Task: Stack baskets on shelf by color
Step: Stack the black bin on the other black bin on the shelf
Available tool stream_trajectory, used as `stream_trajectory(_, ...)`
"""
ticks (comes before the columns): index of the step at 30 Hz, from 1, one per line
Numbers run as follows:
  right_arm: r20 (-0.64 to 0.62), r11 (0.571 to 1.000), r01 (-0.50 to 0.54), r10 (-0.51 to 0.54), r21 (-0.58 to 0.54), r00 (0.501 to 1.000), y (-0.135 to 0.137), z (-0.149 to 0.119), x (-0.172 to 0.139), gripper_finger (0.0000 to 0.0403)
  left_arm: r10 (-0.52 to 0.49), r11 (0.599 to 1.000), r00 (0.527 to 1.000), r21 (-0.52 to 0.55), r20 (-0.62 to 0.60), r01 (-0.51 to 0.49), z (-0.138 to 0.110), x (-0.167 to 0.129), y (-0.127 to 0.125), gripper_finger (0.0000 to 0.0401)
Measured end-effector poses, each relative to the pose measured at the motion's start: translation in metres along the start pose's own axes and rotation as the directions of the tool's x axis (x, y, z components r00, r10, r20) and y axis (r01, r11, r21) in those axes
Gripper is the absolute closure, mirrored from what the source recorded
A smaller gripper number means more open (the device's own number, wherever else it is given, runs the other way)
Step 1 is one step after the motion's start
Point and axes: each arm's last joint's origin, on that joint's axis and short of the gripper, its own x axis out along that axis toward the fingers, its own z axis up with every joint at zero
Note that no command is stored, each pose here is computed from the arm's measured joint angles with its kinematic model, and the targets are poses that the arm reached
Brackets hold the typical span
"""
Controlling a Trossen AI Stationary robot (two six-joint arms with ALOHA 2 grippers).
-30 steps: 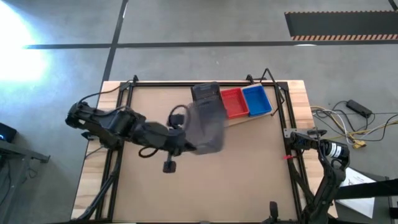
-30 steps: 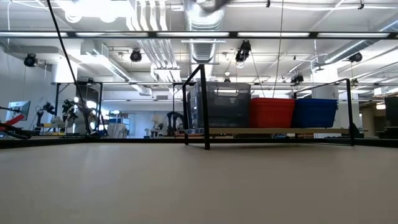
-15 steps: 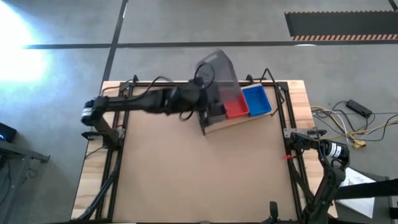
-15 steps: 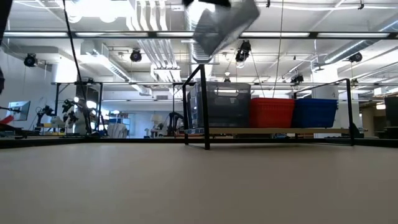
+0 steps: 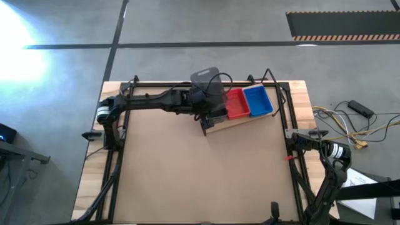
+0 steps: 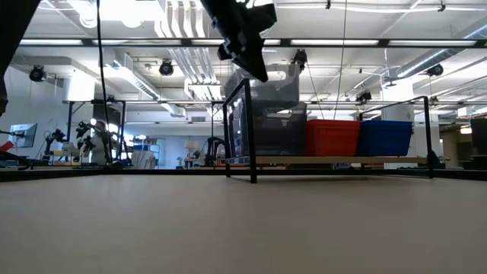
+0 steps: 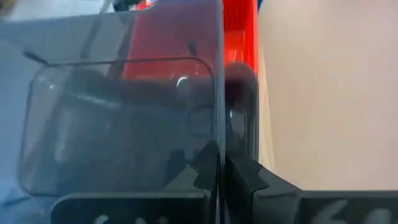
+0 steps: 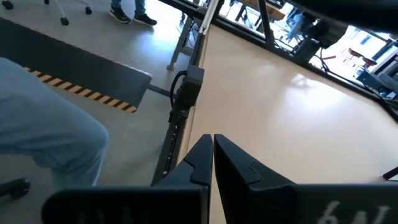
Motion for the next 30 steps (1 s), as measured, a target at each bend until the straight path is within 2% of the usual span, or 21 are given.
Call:
stream_trajectory(4, -0.002, 1.0, 0.0, 0.0, -0.003, 1.0, 0.0, -0.001, 0.0, 0.0394, -0.01, 1.0, 0.999, -0.025, -0.049, 0.009, -0.004, -0.001, -0.001, 0.0401)
stream_trajectory(11, -0.005, 1.0, 0.002, -0.002, -0.01, 1.0, 0.0, -0.004, 0.001, 0.0394, -0.182, 0.981, 0.982, -0.077, -0.047, 0.179, -0.003, -0.004, -0.006, 0.0401)
stream_trajectory(21, -0.012, 1.0, 0.007, -0.007, 0.012, 1.0, -0.002, -0.01, 0.002, 0.0394, -0.258, 0.951, 0.965, -0.193, -0.056, 0.243, -0.004, 0.001, -0.01, 0.0401)
stream_trajectory(30, -0.012, 1.0, 0.009, -0.009, 0.015, 1.0, -0.002, -0.01, 0.002, 0.0394, -0.259, 0.949, 0.965, -0.2, -0.048, 0.244, -0.003, 0.013, -0.013, 0.04)
